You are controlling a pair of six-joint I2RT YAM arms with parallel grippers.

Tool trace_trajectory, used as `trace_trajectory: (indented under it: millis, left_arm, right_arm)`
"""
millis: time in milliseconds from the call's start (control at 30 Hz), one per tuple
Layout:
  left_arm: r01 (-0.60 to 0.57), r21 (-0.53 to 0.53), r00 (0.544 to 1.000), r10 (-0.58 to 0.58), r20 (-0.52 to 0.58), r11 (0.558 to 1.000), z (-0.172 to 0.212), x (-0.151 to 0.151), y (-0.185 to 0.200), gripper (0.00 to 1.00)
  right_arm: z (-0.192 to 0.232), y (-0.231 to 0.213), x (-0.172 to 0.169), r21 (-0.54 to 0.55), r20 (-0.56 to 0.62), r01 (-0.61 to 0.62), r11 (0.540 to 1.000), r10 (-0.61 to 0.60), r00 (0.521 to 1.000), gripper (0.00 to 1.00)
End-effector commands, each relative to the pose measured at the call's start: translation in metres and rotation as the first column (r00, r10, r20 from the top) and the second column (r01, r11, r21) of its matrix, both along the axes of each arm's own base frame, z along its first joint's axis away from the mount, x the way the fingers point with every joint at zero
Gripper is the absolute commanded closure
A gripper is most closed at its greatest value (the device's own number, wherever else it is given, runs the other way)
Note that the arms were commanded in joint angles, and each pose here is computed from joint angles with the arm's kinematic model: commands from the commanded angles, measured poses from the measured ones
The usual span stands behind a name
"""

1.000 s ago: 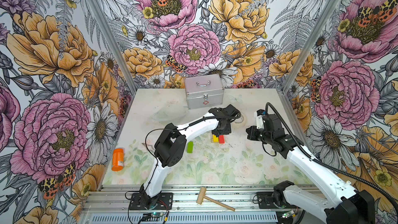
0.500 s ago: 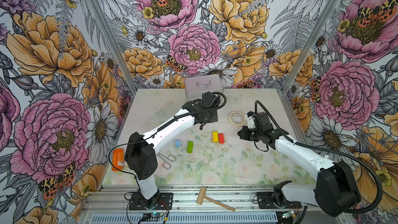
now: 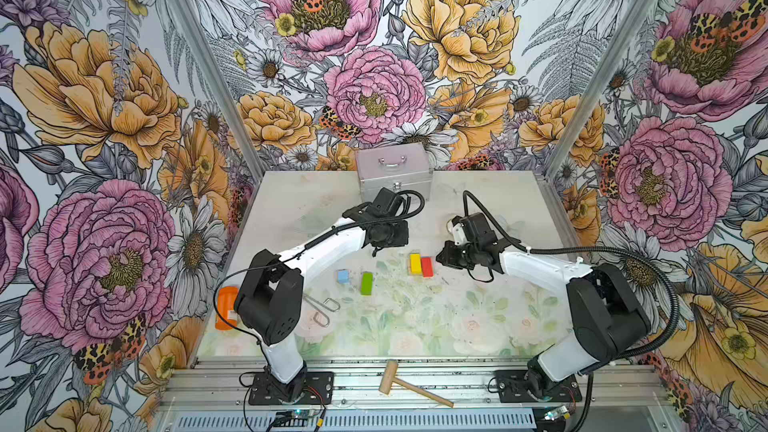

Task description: Build the wood block tower

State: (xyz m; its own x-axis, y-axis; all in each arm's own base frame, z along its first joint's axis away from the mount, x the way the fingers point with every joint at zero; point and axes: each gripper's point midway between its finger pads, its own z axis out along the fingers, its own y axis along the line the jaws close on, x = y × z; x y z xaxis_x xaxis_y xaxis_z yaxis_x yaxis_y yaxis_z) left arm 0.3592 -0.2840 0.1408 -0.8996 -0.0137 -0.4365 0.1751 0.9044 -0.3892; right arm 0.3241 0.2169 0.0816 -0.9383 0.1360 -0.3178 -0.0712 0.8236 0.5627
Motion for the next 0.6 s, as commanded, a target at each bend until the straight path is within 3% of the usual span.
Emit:
trace_trajectory:
  millis: [0,200,567]
  left_arm:
    - [0.050,-0.032,0.999,-0.050,0.010,0.998,-0.004,0.004,-0.012,0.74]
    - [0.045,-0.007,0.999,-0.045,-0.010,0.999,-0.017,0.003,-0.010,0.74]
    - [0.056,-0.010,0.998,-0.057,-0.022,0.998,-0.020,0.001,-0.017,0.74]
  right_arm:
    - [0.003,0.004,0.011,0.015,0.031,0.014,1.000,-0.014,0.999,0.83]
    - [-0.014,0.009,0.013,0.013,-0.013,0.009,1.000,-0.009,1.000,0.76]
    - [-0.024,0.019,0.012,0.028,-0.038,-0.007,1.000,0.008,0.999,0.81]
